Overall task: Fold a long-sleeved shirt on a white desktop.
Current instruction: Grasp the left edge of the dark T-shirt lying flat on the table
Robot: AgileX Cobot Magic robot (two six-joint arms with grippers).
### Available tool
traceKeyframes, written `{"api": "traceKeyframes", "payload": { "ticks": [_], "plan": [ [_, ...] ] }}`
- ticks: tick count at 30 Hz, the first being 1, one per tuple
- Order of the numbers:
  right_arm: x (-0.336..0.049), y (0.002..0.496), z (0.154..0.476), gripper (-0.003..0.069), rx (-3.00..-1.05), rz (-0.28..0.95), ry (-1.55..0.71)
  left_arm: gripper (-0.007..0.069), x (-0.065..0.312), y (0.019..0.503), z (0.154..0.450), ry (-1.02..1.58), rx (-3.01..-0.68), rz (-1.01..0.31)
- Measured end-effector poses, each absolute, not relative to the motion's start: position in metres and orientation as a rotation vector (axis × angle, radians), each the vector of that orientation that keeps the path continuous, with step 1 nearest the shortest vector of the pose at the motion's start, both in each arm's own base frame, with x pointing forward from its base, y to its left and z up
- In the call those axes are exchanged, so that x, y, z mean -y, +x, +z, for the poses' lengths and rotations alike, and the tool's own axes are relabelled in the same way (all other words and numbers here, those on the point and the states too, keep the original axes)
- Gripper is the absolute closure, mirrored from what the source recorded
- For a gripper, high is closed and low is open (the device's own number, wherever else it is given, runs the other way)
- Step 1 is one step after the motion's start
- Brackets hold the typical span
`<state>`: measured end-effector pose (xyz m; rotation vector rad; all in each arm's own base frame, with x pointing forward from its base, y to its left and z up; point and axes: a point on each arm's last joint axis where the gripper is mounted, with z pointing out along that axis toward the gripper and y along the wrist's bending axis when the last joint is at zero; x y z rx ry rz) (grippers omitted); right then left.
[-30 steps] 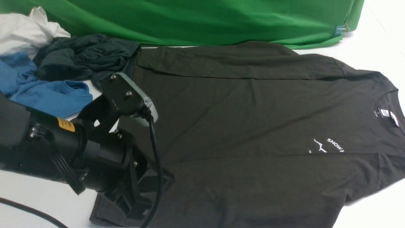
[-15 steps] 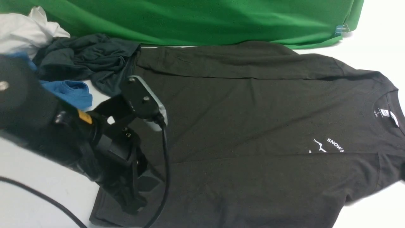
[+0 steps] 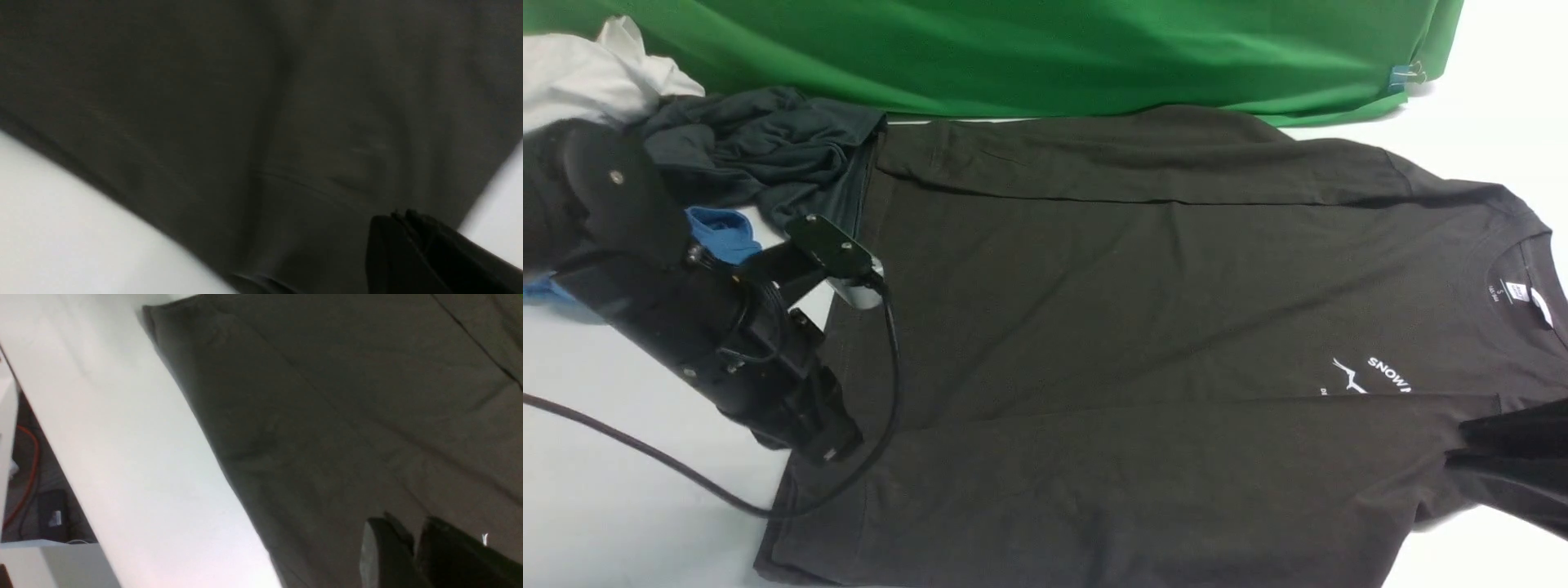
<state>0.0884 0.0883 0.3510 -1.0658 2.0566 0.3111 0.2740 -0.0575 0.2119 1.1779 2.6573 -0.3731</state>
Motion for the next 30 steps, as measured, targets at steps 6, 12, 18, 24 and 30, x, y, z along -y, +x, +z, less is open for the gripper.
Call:
{"api": "traceKeyframes", "payload": {
  "ticks": [6, 12, 18, 24, 30],
  "plan": [
    [-0.088, 0.089, 0.351, 0.0497, -2.05, 0.3, -1.078, 0.0357, 0.056, 0.288, 0.188, 1.272, -2.618, -0.326],
    [-0.088, 0.089, 0.351, 0.0487, -2.049, 0.3, -1.079, 0.0236, 0.057, 0.295, 0.168, 1.387, -2.59, -0.334],
    [-0.088, 0.089, 0.351, 0.0476, -2.05, 0.301, -1.077, 0.0316, 0.057, 0.3, 0.155, 1.424, -2.582, -0.328],
    [-0.088, 0.089, 0.351, 0.047, -2.053, 0.303, -1.073, 0.0533, 0.061, 0.298, 0.155, 1.482, -2.563, -0.31],
    [-0.088, 0.089, 0.351, 0.0469, -2.064, 0.312, -1.055, 0.0587, 0.079, 0.292, 0.157, 1.6, -2.519, -0.323]
  ]
}}
